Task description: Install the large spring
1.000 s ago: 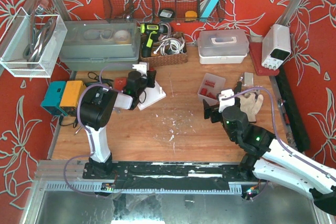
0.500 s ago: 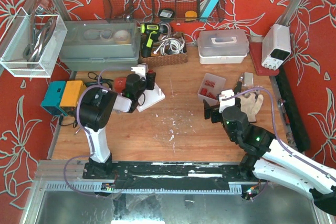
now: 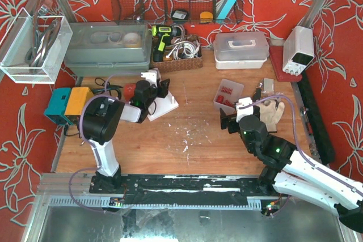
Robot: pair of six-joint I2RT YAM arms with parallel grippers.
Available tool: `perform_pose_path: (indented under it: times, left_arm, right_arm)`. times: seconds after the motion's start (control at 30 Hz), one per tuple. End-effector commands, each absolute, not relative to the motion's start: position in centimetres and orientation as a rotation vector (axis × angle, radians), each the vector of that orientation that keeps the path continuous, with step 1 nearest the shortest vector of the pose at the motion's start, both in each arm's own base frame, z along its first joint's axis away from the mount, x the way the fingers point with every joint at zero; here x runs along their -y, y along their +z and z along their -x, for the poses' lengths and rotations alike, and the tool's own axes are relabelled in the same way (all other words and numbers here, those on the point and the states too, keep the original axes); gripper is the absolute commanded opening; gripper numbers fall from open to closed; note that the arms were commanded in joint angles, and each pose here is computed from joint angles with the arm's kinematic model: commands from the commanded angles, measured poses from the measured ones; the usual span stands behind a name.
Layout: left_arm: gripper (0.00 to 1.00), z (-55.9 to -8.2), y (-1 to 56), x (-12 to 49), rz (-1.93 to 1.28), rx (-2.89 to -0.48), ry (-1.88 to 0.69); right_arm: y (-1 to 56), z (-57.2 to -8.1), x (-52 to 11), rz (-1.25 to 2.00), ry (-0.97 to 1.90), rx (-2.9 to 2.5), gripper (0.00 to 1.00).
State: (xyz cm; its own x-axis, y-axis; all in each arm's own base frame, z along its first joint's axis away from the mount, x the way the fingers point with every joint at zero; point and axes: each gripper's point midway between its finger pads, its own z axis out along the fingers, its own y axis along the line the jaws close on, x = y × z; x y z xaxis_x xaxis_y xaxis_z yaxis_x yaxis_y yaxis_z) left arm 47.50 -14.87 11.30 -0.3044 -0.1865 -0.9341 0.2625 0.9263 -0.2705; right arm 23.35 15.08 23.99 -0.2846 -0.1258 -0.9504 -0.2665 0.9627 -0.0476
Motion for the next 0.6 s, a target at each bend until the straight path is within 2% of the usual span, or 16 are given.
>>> perform_pose_path:
  times: [0.0, 0.23, 0.3, 0.33, 0.37, 0.4, 0.57]
  left_arm:
    - [0.58, -46.7, 16.1, 15.6, -0.096, -1.733, -0.493]
    - [0.66, -43.7, 20.3, 15.3, -0.053, -1.779, -0.565]
    - [0.76, -41.9, 20.3, 15.5, -0.045, -1.822, -0.629]
    - [0.84, -40.7, 21.0, 15.8, -0.056, -1.814, -0.675]
    - [0.97, -39.6, 20.9, 16.0, -0.059, -1.823, -0.711]
    - [1.00, -38.4, 21.2, 16.1, -0.057, -1.817, -0.743]
    - [1.00, -32.7, 20.2, 17.3, -0.045, -1.825, -0.885]
  right_arm:
    - [23.4, -23.8, -14.6, 0.273, 0.087, -1.870, 0.99]
    - [22.3, -24.5, -15.1, 0.287, 0.049, -1.912, 0.99]
    - [21.8, -24.8, -15.2, 0.292, 0.039, -1.938, 0.99]
    - [21.5, -25.0, -15.2, 0.295, 0.035, -1.954, 0.99]
    - [21.1, -25.2, -15.2, 0.295, 0.027, -1.972, 0.99]
    - [21.0, -25.5, -15.1, 0.283, 0.023, -1.985, 0.99]
    - [19.4, -27.5, -14.7, 0.202, 0.029, -2.105, 0.99]
